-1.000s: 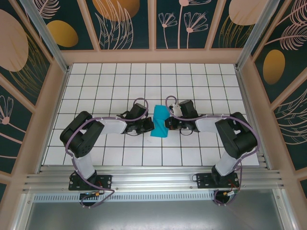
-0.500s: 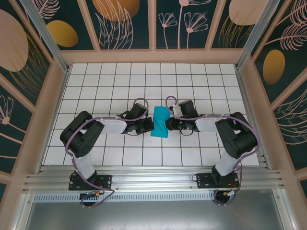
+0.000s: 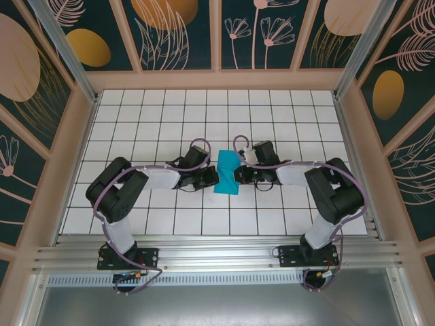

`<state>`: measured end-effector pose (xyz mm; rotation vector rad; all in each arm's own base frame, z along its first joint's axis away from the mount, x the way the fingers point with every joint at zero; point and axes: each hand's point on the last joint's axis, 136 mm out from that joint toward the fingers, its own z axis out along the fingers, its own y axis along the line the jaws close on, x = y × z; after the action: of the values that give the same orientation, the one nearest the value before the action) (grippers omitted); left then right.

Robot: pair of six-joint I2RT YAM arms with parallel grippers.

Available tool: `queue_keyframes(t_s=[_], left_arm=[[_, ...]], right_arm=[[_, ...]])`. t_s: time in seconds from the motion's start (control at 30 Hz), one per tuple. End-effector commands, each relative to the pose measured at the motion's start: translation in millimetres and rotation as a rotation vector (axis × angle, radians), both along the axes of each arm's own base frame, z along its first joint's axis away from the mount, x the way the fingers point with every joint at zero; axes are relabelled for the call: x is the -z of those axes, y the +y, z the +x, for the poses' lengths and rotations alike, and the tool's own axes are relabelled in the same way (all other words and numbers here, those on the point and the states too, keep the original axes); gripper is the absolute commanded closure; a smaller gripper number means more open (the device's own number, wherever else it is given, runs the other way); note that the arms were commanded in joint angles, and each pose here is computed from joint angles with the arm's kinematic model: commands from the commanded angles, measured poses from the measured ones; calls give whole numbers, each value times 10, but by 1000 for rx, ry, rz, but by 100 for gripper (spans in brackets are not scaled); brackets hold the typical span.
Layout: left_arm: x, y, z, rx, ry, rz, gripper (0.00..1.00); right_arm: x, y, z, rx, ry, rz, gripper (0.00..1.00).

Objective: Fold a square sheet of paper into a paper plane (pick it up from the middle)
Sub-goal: Fold the triangle a second time at the center of the table.

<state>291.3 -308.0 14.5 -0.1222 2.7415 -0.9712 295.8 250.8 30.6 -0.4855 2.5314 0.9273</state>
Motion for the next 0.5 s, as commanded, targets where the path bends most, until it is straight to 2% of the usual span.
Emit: queue_keyframes(t_s=[0.0,0.47], left_arm=[[186,62,-96,18,43,61,94],[186,73,-100,22,39,68,93]], right_arm=[[18,-3,72,-10,-14,-21,92],[63,-9,107,-16,-12,-48,91]])
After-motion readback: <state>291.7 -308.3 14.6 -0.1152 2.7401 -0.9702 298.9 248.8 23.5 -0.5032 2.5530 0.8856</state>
